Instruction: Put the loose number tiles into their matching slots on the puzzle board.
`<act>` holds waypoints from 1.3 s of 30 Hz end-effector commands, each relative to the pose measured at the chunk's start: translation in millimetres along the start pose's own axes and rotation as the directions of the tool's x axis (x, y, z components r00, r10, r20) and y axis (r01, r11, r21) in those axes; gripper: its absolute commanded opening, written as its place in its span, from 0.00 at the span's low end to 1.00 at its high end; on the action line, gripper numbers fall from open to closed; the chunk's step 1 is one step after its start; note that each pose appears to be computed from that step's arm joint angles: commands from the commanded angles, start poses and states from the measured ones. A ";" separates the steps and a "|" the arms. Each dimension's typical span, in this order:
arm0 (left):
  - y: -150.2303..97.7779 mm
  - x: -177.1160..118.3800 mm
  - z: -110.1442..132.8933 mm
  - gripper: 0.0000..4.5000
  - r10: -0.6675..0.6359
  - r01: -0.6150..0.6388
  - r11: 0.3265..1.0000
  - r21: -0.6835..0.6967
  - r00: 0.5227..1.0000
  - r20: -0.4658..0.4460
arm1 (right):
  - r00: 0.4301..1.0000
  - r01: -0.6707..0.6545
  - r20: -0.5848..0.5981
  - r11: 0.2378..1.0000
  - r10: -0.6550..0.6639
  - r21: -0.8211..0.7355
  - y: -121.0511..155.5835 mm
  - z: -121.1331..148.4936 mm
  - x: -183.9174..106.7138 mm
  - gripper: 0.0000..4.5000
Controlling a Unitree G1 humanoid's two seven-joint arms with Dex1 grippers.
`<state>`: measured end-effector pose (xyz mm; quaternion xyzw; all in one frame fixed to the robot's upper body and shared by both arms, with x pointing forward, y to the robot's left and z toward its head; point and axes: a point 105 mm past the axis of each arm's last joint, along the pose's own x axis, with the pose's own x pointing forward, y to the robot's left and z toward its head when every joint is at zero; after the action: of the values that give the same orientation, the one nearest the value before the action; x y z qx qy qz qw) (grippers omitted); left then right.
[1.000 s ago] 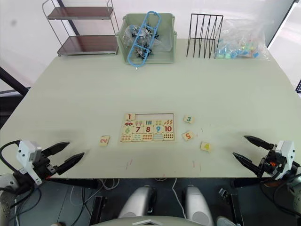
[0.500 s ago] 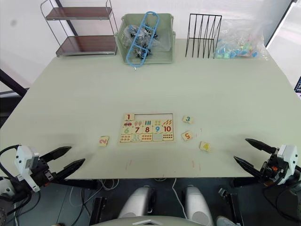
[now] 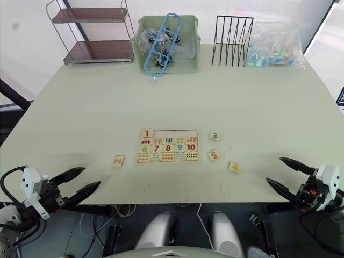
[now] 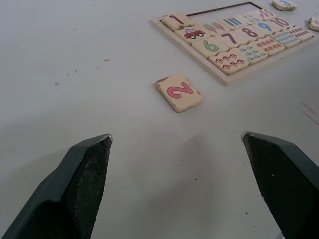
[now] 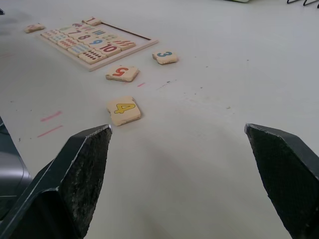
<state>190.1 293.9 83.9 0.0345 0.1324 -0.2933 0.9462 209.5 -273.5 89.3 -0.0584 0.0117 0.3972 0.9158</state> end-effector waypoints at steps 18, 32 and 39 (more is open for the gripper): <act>-32.7 33.9 19.7 0.98 0.197 -0.186 0.977 -0.103 0.974 0.111 | 0.978 -0.194 0.063 0.980 0.197 -0.046 -4.4 41.8 9.1 1.00; -57.0 58.4 10.9 0.98 0.497 -0.495 0.857 -0.142 0.867 -0.021 | 0.905 -0.413 0.070 0.906 0.420 -0.094 3.9 54.7 15.1 1.00; -52.0 71.1 6.1 0.98 0.556 -0.557 0.819 -0.140 0.830 -0.045 | 0.900 -0.423 0.071 0.901 0.430 -0.095 5.3 53.6 16.5 1.00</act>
<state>216.8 212.5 69.4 -0.0011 0.1450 0.0004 0.9894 216.2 -252.2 133.3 -0.0596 -0.0197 0.5839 0.8094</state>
